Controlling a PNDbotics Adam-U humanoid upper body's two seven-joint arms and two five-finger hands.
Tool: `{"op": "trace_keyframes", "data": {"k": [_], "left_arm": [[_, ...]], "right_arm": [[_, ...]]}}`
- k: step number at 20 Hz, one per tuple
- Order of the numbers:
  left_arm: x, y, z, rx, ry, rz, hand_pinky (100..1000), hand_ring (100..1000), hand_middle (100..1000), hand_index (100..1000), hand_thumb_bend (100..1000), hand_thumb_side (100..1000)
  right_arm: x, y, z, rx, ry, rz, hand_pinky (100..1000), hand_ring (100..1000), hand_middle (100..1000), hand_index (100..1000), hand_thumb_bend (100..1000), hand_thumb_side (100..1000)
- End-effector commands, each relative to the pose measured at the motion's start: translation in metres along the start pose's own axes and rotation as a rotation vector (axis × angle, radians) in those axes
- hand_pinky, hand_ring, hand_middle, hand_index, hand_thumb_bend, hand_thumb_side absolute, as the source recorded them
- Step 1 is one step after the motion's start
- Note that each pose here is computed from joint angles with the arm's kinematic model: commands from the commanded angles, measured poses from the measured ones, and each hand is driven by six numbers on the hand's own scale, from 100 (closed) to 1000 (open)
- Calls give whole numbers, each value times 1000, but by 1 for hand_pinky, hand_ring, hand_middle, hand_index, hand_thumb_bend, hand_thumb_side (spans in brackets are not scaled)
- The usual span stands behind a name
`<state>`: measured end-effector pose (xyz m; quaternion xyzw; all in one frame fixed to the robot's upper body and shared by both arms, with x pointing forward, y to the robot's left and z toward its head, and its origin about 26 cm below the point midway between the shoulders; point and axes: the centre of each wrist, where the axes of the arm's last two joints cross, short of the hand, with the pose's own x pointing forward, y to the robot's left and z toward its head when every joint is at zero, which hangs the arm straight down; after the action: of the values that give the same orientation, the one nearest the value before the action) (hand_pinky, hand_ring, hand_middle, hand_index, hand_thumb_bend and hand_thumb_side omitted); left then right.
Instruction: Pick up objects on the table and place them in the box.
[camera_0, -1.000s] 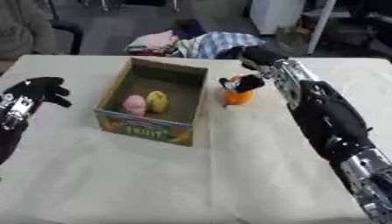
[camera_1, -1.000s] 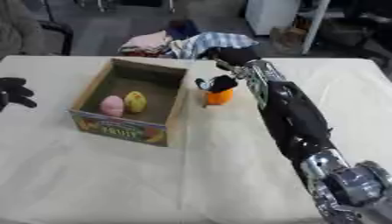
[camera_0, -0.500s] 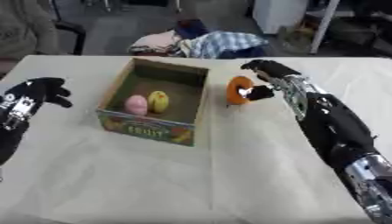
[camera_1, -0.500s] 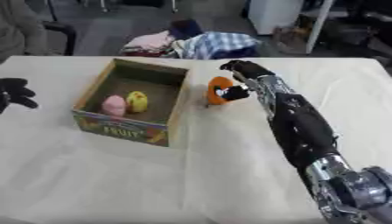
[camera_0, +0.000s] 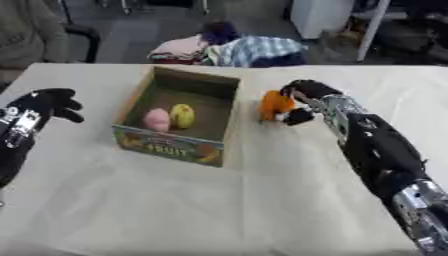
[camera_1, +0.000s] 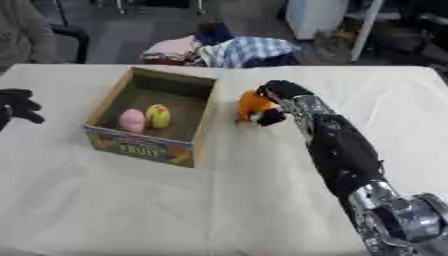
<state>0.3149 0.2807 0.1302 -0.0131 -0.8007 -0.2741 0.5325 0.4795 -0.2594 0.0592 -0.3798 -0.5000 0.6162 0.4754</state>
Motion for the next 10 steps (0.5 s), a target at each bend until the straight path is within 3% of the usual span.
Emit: {"op": "trace_keyframes", "data": {"k": [1, 5, 10], "left_arm": [[6, 4, -2, 5, -20, -13, 996, 637, 642, 807, 189, 864], [6, 4, -1, 10, -19, -12, 997, 637, 642, 807, 188, 865], [5, 5, -1, 13, -17, -12, 997, 632, 639, 806, 188, 865]], "right_arm": [[-2, -14, -1, -113, 29, 47, 635, 656, 391, 493, 293, 240], [-1, -21, -1, -245, 31, 54, 603, 608, 320, 409, 244, 148], [7, -51, -3, -401, -48, 18, 597, 598, 305, 389, 204, 100]]}}
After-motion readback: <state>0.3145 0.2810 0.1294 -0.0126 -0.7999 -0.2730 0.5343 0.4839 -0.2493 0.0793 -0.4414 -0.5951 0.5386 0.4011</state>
